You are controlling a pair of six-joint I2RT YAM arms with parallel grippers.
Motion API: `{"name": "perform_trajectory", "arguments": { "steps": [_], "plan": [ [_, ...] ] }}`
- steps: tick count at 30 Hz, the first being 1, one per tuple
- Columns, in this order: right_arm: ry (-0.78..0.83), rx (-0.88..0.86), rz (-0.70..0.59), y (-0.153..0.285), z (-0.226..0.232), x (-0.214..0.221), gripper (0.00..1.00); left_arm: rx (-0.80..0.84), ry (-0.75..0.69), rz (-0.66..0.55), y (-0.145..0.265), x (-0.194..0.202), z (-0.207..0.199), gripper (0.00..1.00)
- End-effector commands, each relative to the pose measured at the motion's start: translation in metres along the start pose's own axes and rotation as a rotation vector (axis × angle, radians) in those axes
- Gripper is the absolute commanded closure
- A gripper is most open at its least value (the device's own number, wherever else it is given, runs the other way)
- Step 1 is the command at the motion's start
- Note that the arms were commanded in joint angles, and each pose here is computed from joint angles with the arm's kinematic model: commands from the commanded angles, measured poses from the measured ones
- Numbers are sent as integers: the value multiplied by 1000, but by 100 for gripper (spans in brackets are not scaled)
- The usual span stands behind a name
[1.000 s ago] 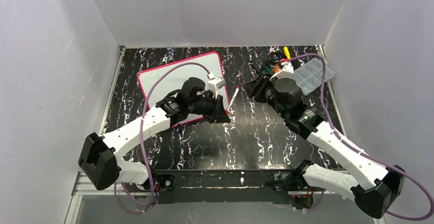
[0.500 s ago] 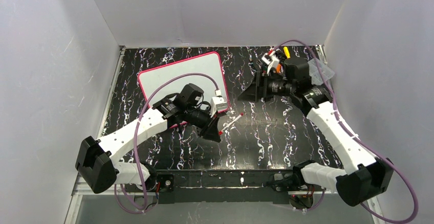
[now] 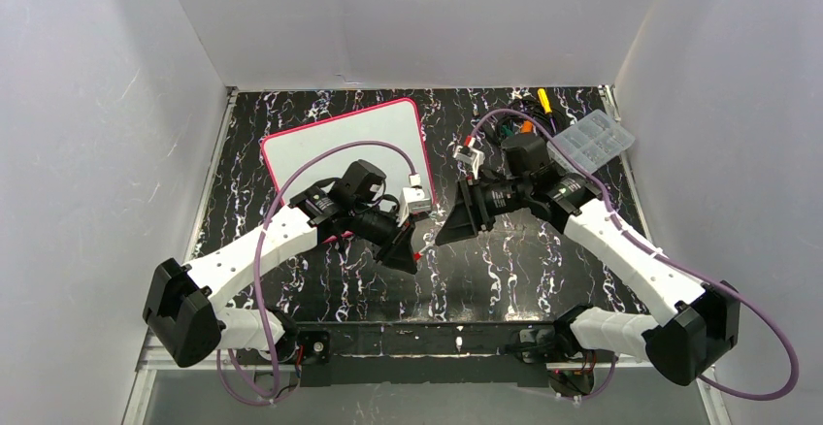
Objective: Write a sentence on the whiteboard
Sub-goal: Open the whiteboard marker at the center of the board.
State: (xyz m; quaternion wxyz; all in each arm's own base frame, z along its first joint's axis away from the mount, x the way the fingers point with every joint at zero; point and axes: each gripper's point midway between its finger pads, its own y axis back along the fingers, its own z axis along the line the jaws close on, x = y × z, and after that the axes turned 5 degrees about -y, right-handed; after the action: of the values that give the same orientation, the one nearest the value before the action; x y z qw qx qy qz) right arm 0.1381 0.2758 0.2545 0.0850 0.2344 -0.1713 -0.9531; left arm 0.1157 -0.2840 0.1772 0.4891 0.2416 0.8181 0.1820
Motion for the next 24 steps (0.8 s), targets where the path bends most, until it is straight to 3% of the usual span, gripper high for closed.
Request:
{"name": "perform_trajectory", "arguments": {
  "steps": [1, 10, 15, 21, 24],
  "plan": [
    [31, -28, 40, -7, 7, 9, 33, 18, -2, 4, 4, 4, -7, 100],
    [33, -5, 42, -12, 2, 10, 61, 23, -6, 10, 2, 6, -10, 100],
    [45, -1, 26, -13, 0, 7, 68, 18, -14, 13, 2, 7, -10, 100],
    [75, -66, 23, -13, 11, 7, 97, -5, -40, -1, 5, 6, -10, 100],
    [108, -87, 14, -7, 20, 4, 99, -34, -64, -13, 7, 9, -10, 100]
  ]
}}
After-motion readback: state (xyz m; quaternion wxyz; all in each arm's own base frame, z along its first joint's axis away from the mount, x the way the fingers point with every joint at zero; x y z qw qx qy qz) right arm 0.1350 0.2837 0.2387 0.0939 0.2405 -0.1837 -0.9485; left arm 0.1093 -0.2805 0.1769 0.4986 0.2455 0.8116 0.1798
